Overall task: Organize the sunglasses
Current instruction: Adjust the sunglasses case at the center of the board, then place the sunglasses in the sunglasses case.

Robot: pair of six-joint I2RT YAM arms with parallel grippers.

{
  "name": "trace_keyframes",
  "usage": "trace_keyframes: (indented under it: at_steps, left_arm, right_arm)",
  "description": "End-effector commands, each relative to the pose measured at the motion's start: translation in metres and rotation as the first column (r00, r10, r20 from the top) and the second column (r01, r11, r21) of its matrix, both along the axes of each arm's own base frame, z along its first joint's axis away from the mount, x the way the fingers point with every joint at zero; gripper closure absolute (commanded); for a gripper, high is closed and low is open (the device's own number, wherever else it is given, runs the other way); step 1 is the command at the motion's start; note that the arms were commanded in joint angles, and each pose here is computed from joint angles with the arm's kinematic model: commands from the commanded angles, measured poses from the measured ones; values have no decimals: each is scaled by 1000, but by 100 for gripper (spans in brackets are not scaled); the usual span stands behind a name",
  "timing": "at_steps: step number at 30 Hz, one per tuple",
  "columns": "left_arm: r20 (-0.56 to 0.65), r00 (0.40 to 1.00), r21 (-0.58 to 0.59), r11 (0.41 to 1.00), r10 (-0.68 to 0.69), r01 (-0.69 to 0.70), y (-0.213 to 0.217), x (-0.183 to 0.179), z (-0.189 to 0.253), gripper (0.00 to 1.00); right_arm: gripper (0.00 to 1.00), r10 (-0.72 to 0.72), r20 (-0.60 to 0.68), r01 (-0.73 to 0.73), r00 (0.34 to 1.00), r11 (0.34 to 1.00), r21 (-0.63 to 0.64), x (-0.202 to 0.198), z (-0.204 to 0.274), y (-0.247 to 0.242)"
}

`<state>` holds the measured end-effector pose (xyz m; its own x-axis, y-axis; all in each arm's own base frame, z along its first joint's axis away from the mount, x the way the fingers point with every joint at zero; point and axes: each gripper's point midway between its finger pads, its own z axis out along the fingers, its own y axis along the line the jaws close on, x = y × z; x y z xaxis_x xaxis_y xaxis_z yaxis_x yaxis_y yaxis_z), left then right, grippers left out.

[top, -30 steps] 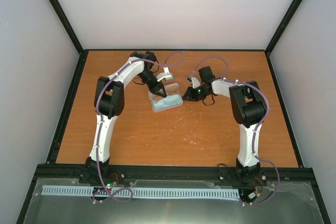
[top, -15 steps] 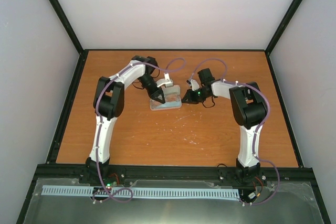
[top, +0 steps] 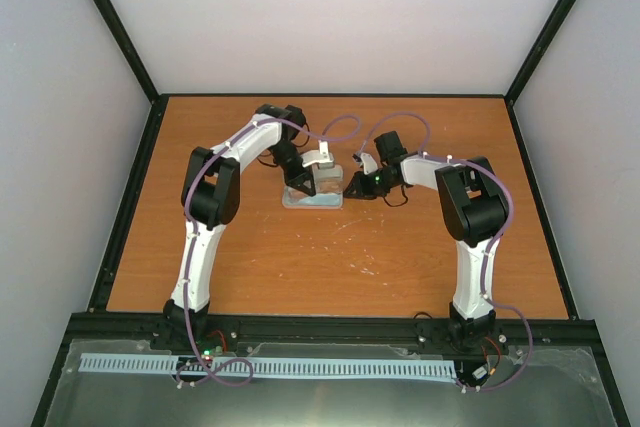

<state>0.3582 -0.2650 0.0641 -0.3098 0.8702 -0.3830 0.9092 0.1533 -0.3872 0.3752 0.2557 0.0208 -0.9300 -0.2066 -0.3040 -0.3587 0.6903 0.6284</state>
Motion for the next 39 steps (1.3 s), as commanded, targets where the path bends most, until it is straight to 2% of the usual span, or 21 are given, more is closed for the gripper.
trace_keyframes:
  at_steps: [1, 7, 25, 27, 30, 35, 39]
  left_arm:
    - [22, 998, 27, 997, -67, 66, 4, -5, -7, 99]
    - [79, 993, 45, 995, -92, 88, 8, 3, 1, 99]
    - [21, 990, 45, 989, -142, 141, 12, -16, -18, 99]
    - [23, 990, 46, 989, -142, 141, 11, -15, -19, 91]
    - [33, 990, 49, 990, -137, 136, 10, -12, -18, 68]
    - [56, 990, 51, 991, -129, 126, 9, -6, -11, 62]
    - [88, 989, 33, 992, -121, 118, 5, 1, 0, 61]
  right_arm:
    - [88, -5, -52, 2, 999, 999, -51, -16, -15, -5]
    - [88, -8, -63, 4, 998, 998, -55, -16, -19, -6]
    - [87, -5, -74, 0, 997, 998, -60, -20, -23, -7]
    - [87, -6, -76, 1, 997, 998, -60, -20, -23, -7]
    - [87, -8, -77, 3, 997, 998, -61, -20, -23, -7]
    - [86, -9, -80, 4, 997, 998, -62, -21, -24, -8]
    - [86, -9, -82, 4, 997, 998, -60, -21, -24, -8]
